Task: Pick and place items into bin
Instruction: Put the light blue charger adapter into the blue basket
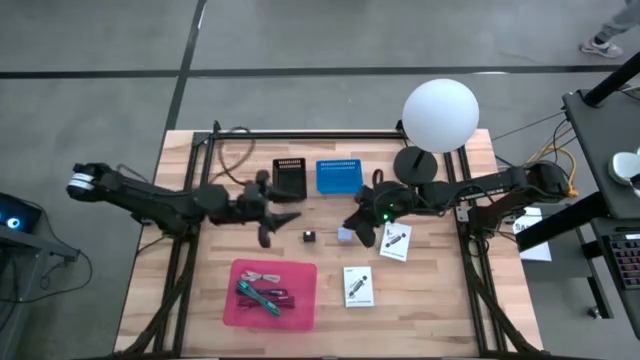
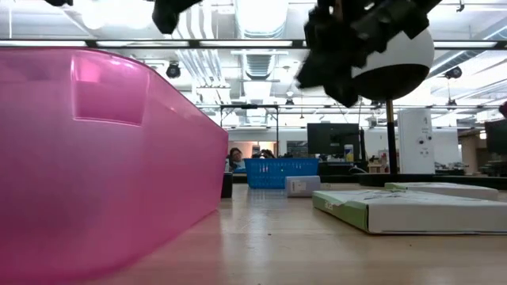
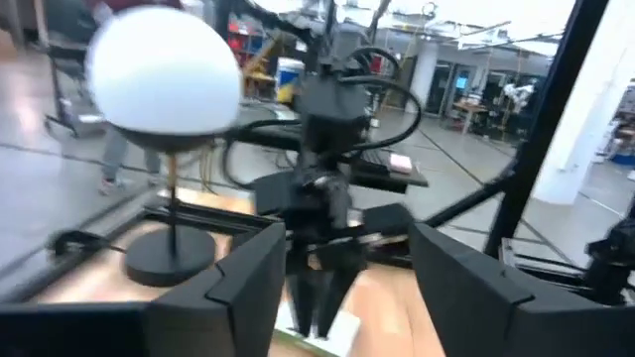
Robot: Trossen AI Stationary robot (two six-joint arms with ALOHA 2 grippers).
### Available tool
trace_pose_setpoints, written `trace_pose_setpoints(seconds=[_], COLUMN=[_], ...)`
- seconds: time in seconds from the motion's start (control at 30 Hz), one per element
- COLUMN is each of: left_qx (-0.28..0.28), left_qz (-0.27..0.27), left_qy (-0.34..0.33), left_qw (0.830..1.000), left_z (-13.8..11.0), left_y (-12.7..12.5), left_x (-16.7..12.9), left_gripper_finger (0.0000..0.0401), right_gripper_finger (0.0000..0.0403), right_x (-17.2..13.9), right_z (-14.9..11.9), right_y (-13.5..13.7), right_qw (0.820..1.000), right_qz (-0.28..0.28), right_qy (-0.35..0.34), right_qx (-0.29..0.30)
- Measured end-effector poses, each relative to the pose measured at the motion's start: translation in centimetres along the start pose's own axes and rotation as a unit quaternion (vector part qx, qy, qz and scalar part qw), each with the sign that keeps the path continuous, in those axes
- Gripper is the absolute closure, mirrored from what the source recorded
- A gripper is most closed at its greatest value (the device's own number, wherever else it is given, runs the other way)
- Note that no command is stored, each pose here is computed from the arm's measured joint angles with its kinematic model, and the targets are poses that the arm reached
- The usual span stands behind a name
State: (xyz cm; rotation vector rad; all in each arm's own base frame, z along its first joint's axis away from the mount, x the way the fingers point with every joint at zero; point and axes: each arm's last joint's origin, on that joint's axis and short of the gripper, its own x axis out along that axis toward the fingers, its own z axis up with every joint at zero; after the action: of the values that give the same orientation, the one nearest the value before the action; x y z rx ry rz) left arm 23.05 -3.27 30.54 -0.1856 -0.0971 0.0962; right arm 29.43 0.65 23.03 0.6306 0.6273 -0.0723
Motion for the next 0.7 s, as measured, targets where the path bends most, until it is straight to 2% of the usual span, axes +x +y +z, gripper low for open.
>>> trace_pose_setpoints(seconds=[0.2, 0.33, 0.4, 0.5, 0.6, 0.7], left_qx=[0.032, 0.046, 0.050, 0.052, 0.055, 0.059], left_qz=[0.025, 0.037, 0.039, 0.040, 0.040, 0.043], left_qy=[-0.004, 0.031, 0.044, 0.054, 0.058, 0.064], left_qw=[0.999, 0.998, 0.997, 0.996, 0.996, 0.995], left_z=[2.1, 2.1, 2.0, 2.1, 2.2, 2.3], left_y=[1.5, 2.2, 2.4, 2.5, 2.7, 2.8], left_x=[-2.8, -4.4, -5.1, -5.9, -6.5, -7.0], left_gripper_finger=[0.0279, 0.0339, 0.0364, 0.0393, 0.0397, 0.0396], right_gripper_finger=[0.0344, 0.0330, 0.0315, 0.0283, 0.0248, 0.0219], right_x=[-0.3, 0.0, 0.1, 0.3, 0.3, 0.9], right_z=[1.8, 2.4, 2.3, 1.9, 1.6, 1.4], right_y=[1.1, 1.3, 1.4, 1.0, 0.5, 0.1], right_qw=[0.993, 0.985, 0.983, 0.984, 0.982, 0.979], right_qz=[0.034, 0.037, 0.021, -0.030, -0.072, -0.088], right_qy=[-0.107, -0.148, -0.140, -0.096, -0.046, -0.017], right_qx=[-0.023, -0.080, -0.118, -0.145, -0.167, -0.181])
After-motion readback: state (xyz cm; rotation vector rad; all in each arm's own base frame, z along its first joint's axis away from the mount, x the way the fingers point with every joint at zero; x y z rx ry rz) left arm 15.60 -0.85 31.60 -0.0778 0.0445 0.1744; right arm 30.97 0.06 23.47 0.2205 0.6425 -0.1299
